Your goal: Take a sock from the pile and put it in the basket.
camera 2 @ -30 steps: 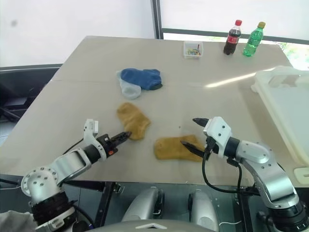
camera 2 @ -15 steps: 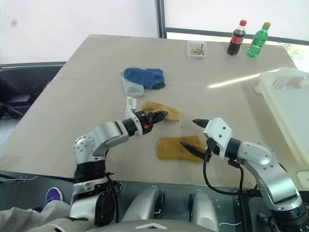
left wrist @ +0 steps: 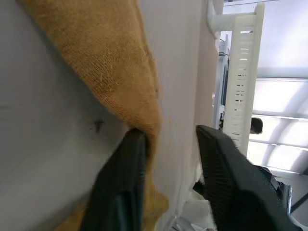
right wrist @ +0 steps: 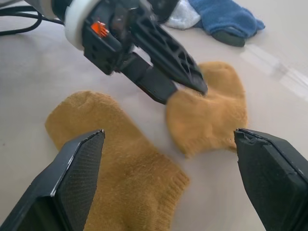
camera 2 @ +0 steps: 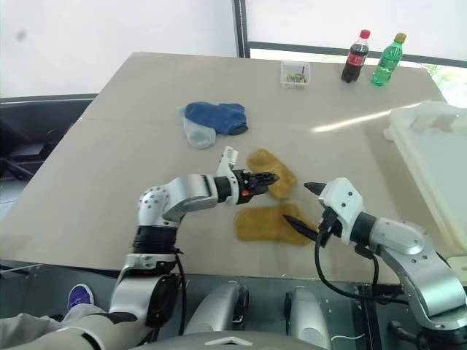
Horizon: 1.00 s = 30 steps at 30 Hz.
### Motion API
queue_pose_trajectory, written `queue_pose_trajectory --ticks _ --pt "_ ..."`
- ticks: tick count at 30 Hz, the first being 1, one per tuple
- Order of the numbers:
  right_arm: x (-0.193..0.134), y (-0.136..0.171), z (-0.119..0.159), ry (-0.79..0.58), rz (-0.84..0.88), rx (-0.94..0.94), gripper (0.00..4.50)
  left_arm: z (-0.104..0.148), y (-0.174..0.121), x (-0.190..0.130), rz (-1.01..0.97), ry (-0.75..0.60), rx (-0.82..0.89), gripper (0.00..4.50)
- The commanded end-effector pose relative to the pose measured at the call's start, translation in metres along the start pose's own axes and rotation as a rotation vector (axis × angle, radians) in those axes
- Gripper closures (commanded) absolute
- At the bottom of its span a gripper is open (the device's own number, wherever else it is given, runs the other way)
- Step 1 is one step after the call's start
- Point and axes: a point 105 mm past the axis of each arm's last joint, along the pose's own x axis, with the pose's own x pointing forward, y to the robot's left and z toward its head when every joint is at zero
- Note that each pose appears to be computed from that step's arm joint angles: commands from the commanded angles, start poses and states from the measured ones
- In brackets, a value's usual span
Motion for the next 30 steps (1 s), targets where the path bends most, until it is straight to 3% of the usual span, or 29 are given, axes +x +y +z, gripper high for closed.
queue_pose_trajectory --ticks 1,3,6,8,11,15,21,30 --pt "0.005 -0.016 0.001 0.011 -0.078 0.02 0.08 -0.009 -0.013 -0.038 -0.018 0.032 0.378 1.98" --pt "0.014 -0.033 -0.011 0.061 -0.171 0.043 0.08 -0.005 0.001 -0.053 0.093 0.022 0.608 1.98" --pt "0.032 -0.038 -0.014 0.055 -0.172 0.11 0.08 0.014 0.012 -0.061 0.114 -0.064 0.802 1.98" --pt "0.044 -0.035 -0.011 0.04 -0.159 0.138 0.08 0.027 0.019 -0.061 0.109 -0.105 0.855 1.98" --pt "0.06 -0.031 -0.01 0.043 -0.132 0.19 0.95 0.047 0.025 -0.055 0.114 -0.135 0.897 1.91" --pt "0.08 -0.04 -0.027 0.118 -0.189 0.263 0.95 0.073 0.031 -0.041 0.129 -0.139 0.968 1.91" --pt "0.084 -0.047 -0.049 0.231 -0.232 0.26 0.95 0.096 0.032 -0.029 0.119 -0.148 1.014 1.91" --pt "0.081 -0.047 -0.048 0.246 -0.199 0.219 0.95 0.103 0.022 0.027 0.056 -0.14 0.807 1.91"
